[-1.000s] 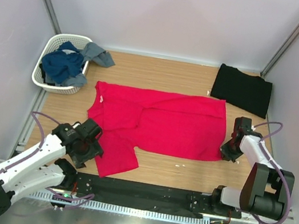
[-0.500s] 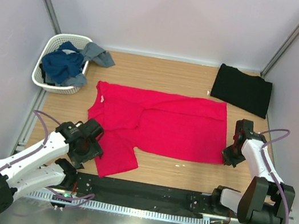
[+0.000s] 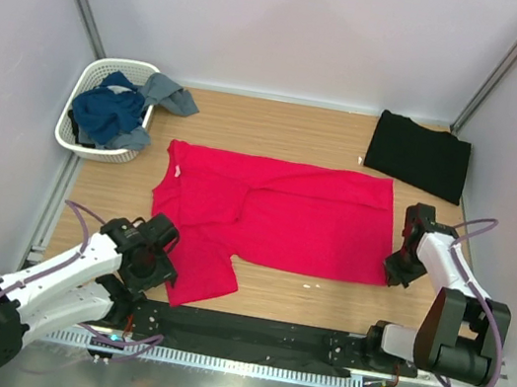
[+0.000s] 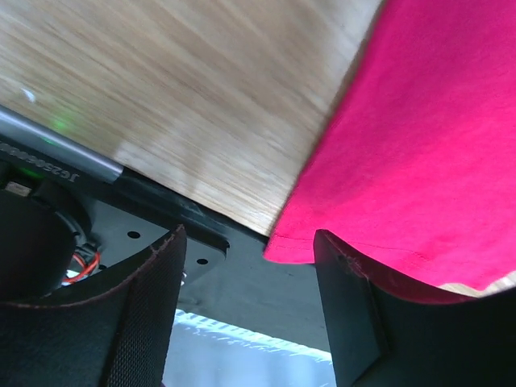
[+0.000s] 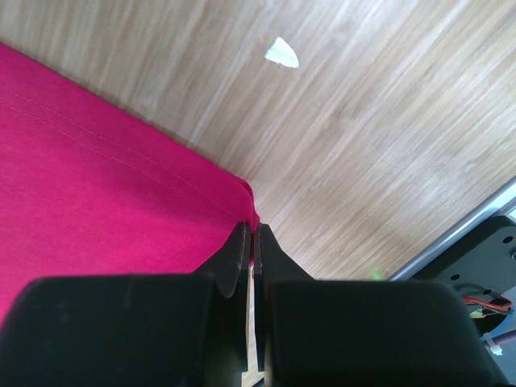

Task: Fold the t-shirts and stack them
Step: Fold the tshirt

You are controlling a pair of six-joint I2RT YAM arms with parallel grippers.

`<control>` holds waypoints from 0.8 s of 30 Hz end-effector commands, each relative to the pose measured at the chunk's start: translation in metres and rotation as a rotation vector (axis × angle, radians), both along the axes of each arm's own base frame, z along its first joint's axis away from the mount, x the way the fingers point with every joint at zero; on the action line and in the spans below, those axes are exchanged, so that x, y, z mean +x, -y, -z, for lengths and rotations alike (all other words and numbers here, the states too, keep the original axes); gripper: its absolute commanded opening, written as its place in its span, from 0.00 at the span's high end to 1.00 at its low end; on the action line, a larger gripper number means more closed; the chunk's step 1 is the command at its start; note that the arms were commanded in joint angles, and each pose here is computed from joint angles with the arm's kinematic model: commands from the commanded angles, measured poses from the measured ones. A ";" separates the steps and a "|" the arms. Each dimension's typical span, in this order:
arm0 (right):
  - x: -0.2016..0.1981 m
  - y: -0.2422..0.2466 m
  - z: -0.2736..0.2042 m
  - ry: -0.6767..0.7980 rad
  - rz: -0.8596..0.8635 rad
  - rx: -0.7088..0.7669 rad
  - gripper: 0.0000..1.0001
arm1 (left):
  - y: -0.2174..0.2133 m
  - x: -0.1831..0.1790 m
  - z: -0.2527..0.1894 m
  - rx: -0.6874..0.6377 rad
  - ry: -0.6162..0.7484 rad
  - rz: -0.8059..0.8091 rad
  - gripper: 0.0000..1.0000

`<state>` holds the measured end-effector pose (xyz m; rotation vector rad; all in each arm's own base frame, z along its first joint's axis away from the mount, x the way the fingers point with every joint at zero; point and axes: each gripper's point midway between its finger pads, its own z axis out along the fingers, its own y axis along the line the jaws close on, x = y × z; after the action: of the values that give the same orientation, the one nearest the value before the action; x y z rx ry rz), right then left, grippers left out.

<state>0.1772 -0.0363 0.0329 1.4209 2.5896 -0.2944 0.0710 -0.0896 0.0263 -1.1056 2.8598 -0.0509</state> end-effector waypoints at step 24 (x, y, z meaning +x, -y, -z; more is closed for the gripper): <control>0.033 0.011 -0.011 0.047 -0.079 -0.047 0.99 | 0.037 -0.008 0.002 0.026 -0.055 0.070 0.53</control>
<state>0.2014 -0.0428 0.0384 1.3092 2.6110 -0.2896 0.0626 -0.1302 0.0186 -0.9739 2.9781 0.0114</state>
